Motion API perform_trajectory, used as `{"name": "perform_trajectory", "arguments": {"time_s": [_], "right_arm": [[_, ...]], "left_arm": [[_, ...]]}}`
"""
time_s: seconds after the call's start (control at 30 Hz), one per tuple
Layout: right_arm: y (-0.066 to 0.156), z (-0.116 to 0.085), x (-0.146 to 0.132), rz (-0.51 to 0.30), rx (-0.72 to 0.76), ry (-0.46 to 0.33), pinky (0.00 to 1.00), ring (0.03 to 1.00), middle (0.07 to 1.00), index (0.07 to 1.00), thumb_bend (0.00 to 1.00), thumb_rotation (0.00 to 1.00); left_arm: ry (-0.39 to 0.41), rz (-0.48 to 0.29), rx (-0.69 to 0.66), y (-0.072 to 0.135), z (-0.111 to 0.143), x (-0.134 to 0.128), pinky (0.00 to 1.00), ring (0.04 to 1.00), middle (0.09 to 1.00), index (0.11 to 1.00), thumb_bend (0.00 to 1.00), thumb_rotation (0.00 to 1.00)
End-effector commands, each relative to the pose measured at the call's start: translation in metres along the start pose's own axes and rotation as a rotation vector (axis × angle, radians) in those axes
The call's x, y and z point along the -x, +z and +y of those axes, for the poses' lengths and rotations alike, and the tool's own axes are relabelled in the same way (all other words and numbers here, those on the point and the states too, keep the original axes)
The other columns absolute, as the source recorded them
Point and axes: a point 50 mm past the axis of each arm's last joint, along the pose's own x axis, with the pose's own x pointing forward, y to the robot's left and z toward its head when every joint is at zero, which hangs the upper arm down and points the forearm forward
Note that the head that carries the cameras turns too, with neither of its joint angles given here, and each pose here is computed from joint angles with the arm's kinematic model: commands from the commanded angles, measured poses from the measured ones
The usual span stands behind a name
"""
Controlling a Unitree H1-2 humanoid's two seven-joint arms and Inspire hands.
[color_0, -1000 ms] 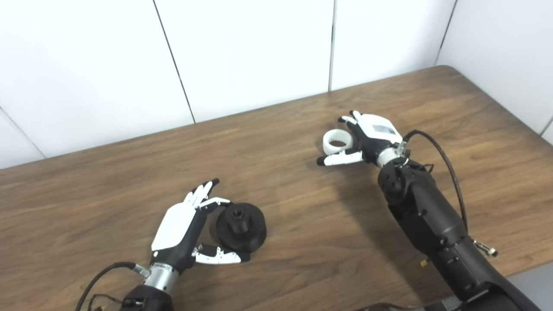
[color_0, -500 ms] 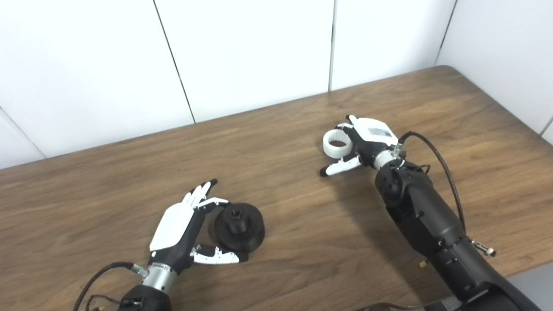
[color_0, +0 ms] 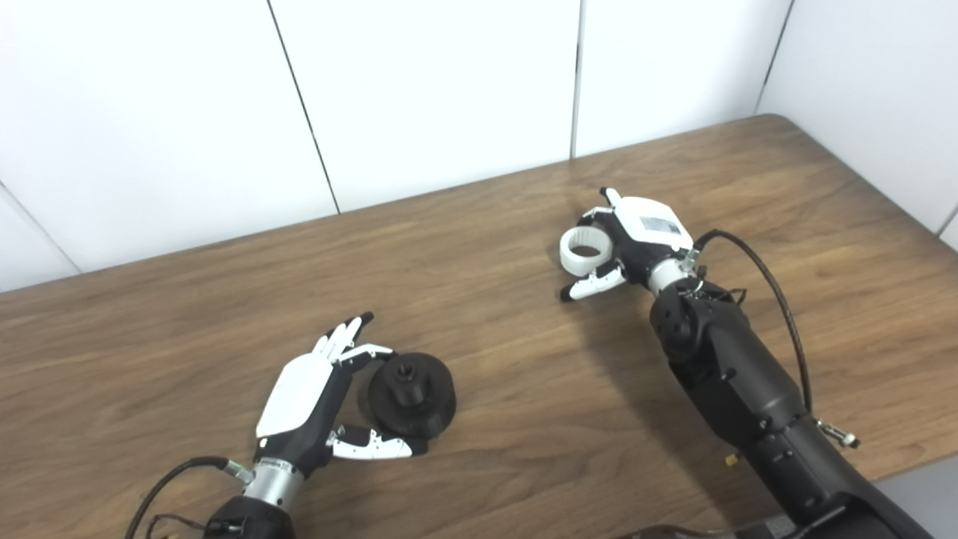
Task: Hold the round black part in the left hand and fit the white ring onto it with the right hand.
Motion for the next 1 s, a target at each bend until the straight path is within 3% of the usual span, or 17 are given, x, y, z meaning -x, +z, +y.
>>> {"name": "perform_trajectory", "arguments": {"time_s": [0.0,0.17,0.5,0.97], "right_arm": [[-0.0034,-0.0162,-0.0055,0.001,-0.006,-0.108,0.84,0.922,0.953,0.732,0.76,0.27],[-0.0048,-0.0158,-0.0052,-0.004,-0.026,-0.149,0.85,0.891,0.917,0.68,0.69,0.21],[-0.0069,-0.0168,-0.0057,0.01,-0.036,-0.138,0.88,0.898,0.925,0.704,0.67,0.24],[-0.0044,-0.0149,-0.0046,0.009,-0.031,-0.101,0.84,0.909,0.94,0.746,0.75,0.29]], "left_arm": [[0.005,0.004,-0.032,-0.0024,0.0093,0.0018,1.0,1.0,1.0,0.618,0.9,0.31],[0.003,0.007,-0.037,-0.0018,0.0111,0.0015,1.0,1.0,1.0,0.619,0.89,0.31],[0.002,0.014,-0.045,-0.0017,0.0144,0.0018,1.0,1.0,1.0,0.618,0.9,0.32],[0.01,0.019,-0.044,-0.0005,0.0178,0.0,1.0,1.0,1.0,0.618,0.9,0.29]]}}
